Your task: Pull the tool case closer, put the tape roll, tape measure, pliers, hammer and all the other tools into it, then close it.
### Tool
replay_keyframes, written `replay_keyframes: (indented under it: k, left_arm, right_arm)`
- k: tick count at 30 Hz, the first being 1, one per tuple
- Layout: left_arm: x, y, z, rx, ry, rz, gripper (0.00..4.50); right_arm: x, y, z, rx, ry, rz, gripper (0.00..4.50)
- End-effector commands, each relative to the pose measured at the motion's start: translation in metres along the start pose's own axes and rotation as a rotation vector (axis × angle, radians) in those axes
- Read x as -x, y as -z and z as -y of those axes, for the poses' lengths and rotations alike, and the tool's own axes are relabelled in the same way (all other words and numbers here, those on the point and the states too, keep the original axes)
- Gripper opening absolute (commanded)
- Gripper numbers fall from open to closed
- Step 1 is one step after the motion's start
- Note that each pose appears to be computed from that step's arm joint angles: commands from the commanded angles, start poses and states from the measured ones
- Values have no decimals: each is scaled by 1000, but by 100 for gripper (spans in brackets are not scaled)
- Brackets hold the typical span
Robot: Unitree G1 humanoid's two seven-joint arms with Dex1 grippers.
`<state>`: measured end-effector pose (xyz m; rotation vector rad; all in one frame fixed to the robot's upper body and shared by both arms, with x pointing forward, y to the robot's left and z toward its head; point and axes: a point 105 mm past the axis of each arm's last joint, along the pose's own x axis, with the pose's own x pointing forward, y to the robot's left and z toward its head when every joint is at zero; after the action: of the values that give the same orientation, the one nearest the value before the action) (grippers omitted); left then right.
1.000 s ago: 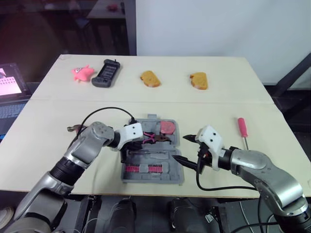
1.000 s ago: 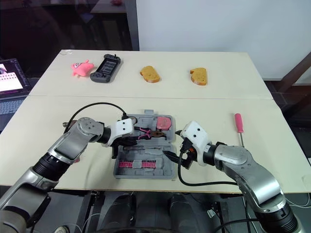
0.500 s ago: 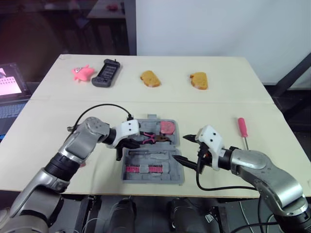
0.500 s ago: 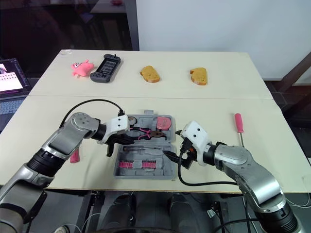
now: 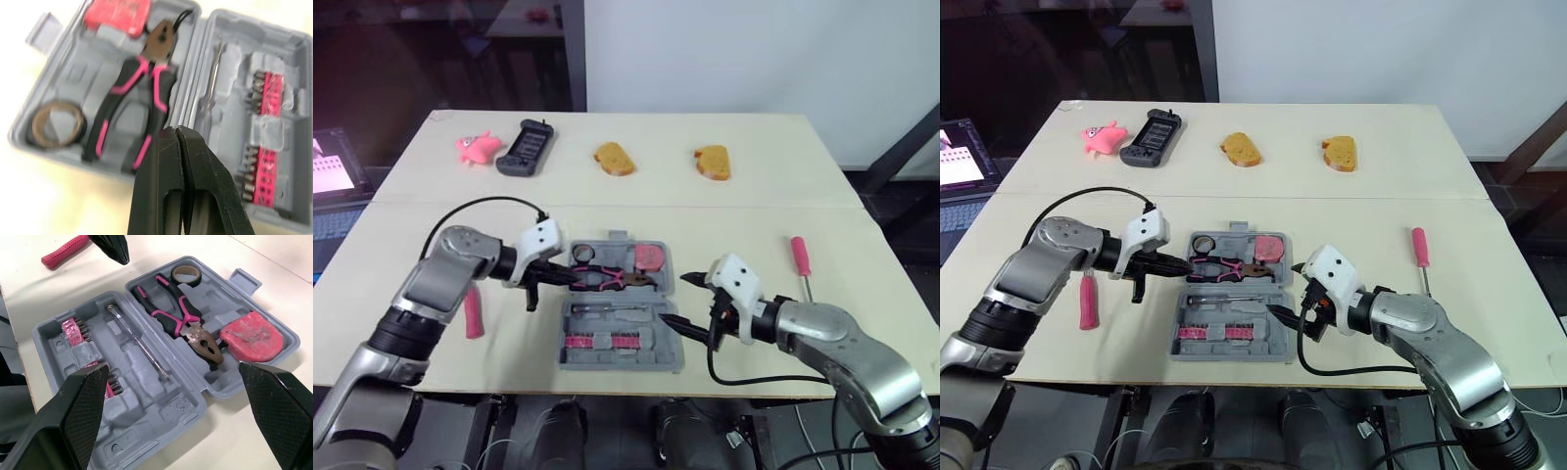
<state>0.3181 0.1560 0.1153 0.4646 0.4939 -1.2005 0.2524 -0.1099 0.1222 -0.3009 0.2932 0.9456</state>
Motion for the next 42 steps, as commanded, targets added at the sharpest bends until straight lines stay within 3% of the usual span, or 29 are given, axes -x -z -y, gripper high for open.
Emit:
replay_keyframes:
  k: [1, 11, 15, 21, 29, 35, 42]
  left_arm:
    - [27, -13, -7, -35, -58, 71, 4]
    - [70, -2, 12, -59, -85, 124, 4]
    - [89, 8, 14, -39, -150, 139, 129]
    - [135, 34, 23, 30, -305, 136, 432]
    - [203, 95, 41, 154, -569, 3, 442]
    - [171, 89, 51, 147, -504, 63, 442]
    - [175, 96, 48, 159, -537, 38, 442]
  right_arm:
    - [4, -12, -2, 40, 0, 43, 450]
    - [16, -7, 10, 34, 13, 40, 450]
    - [29, -4, 17, 27, 28, 43, 450]
    - [75, 8, 41, 13, 115, 22, 450]
    - [142, 41, 65, -41, 253, -81, 450]
    - [144, 46, 70, -38, 240, -95, 450]
    - [147, 49, 74, -34, 252, -97, 450]
